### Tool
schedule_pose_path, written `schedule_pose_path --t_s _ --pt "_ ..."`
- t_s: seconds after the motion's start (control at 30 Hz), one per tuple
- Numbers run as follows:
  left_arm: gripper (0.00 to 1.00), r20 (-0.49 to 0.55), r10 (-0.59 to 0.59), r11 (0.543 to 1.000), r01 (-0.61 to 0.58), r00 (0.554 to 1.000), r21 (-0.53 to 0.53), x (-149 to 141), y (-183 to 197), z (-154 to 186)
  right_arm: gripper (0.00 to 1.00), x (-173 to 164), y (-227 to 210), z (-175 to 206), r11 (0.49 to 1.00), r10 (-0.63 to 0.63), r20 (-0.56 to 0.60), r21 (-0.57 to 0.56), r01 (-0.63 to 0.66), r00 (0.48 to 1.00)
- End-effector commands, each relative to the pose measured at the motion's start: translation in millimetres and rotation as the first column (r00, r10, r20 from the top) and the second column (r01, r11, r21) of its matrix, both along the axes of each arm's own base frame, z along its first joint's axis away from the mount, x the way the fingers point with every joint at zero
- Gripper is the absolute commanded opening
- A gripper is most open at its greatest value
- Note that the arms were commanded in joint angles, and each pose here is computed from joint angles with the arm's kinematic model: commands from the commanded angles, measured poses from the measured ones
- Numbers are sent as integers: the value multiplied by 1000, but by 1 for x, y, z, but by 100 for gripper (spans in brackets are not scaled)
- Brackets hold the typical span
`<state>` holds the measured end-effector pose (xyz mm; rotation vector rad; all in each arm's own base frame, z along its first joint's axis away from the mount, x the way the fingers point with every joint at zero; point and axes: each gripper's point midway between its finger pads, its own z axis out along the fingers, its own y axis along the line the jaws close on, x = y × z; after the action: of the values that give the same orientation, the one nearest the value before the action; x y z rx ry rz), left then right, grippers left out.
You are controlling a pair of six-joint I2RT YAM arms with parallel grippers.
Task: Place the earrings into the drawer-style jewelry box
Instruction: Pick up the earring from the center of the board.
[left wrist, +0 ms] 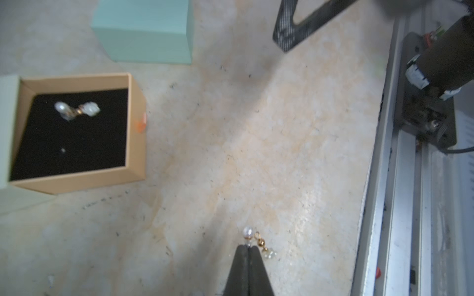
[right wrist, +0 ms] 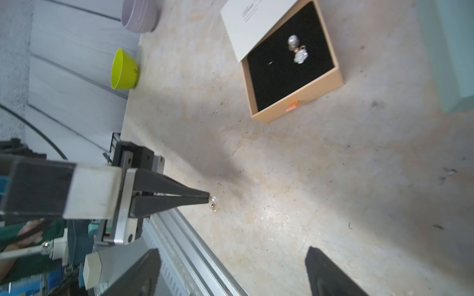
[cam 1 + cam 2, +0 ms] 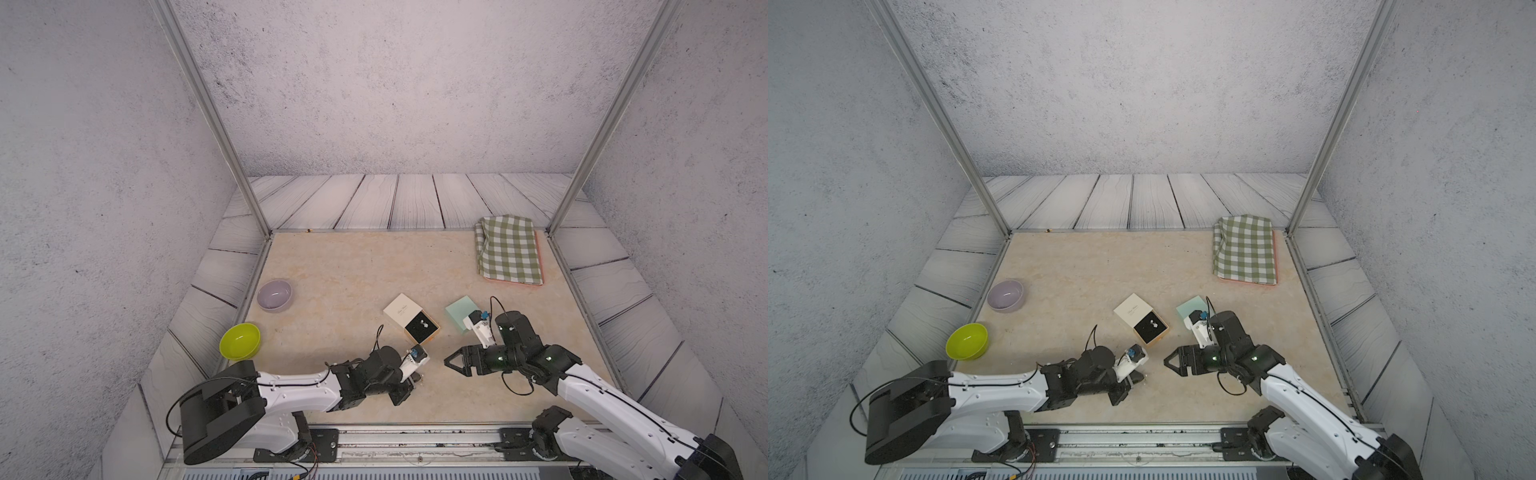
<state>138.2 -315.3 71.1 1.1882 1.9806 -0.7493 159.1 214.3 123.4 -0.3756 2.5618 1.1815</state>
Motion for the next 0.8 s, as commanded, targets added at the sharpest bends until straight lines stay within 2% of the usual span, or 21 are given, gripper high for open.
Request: schedule_pose_path --t_s 0.0,0.07,0.13,0.3,0.5,0.57,0.67,0.77 --pt "0 62 7 997 -3 998 -79 8 -3 18 75 -15 20 23 983 110 -102 156 -94 989" --pt "0 60 -4 991 12 998 -135 10 -5 29 63 -20 31 34 954 185 -131 264 -145 974" --pt "0 50 -12 982 21 999 -185 13 -6 39 55 -20 36 35 937 208 -143 313 -156 968" --pt "0 31 -44 967 50 999 -250 11 -11 55 53 -7 38 25 940 197 -144 307 -145 970" --pt "0 30 -54 959 60 998 -278 9 -11 63 53 1 44 20 935 220 -151 316 -164 964" --pt "0 29 -54 958 60 998 -279 8 -11 63 50 3 47 21 927 232 -154 333 -170 960" --pt "0 30 -54 958 60 998 -281 8 -11 64 42 3 50 25 912 255 -154 366 -185 955" --pt "0 29 -59 958 64 998 -280 8 -11 63 39 1 51 28 900 270 -149 391 -194 951"
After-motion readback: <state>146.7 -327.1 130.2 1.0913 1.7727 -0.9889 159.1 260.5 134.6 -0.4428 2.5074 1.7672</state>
